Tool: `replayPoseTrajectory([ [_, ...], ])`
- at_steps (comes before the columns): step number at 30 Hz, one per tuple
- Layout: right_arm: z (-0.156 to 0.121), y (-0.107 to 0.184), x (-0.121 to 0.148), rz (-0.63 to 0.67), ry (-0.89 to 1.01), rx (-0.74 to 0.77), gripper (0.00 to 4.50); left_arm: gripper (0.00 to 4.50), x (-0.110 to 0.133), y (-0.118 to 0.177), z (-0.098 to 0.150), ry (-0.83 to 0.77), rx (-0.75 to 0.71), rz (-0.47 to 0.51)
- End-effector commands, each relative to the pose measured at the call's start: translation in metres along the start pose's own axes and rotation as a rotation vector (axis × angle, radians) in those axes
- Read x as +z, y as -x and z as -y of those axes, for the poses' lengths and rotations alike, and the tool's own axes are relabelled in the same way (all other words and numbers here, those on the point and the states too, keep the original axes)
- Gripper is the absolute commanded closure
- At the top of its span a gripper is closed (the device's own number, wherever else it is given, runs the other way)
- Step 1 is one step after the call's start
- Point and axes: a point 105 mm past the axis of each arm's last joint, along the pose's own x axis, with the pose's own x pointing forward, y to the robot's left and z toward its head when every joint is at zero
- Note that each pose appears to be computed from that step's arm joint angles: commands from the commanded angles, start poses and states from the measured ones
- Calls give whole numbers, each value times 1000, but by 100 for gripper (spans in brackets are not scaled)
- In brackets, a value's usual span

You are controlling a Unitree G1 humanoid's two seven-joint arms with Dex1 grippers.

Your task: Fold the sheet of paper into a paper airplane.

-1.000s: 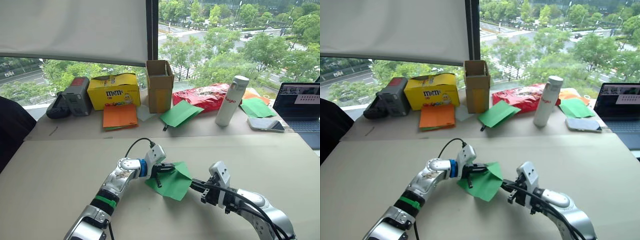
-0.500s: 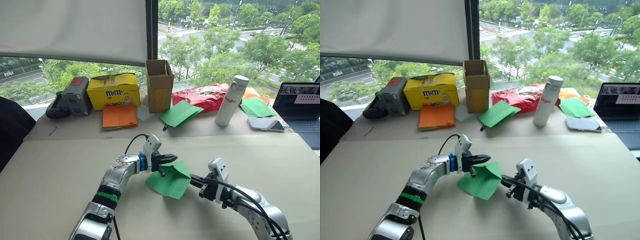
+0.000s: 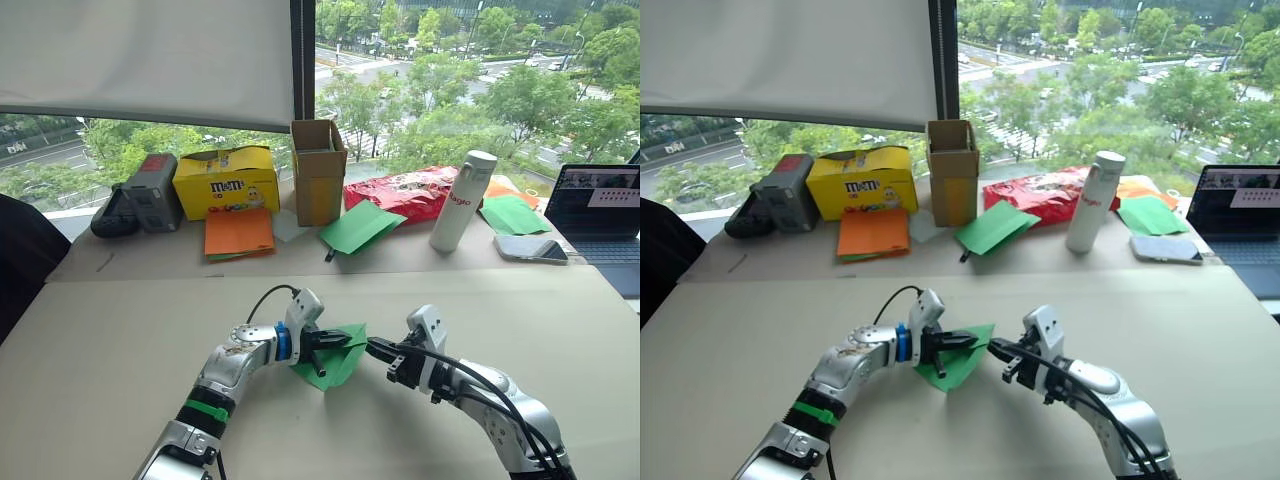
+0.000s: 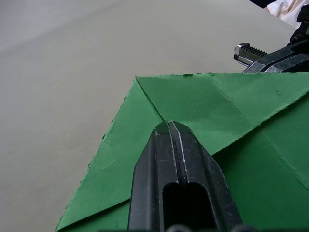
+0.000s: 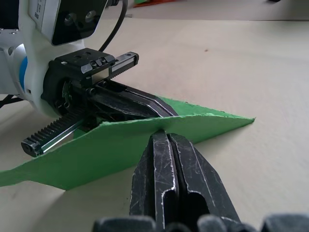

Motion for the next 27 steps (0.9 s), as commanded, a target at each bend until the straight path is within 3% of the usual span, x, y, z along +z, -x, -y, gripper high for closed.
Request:
replayPoseTrajectory([
  [1,-3,-9,11,44,39,9,450,449,-3,1,4,-9,-3,-15],
  [15,1,-34,-5,-17,55,28,450,449,-13,22,16,6,-51,-67],
  [22,-1,-37,-19,-70,66,46,450,449,1,65,-17,-34,74,-78],
  [27,-3,-32,-28,-110,88,52,450,449,25,92,-37,-75,148,-46],
])
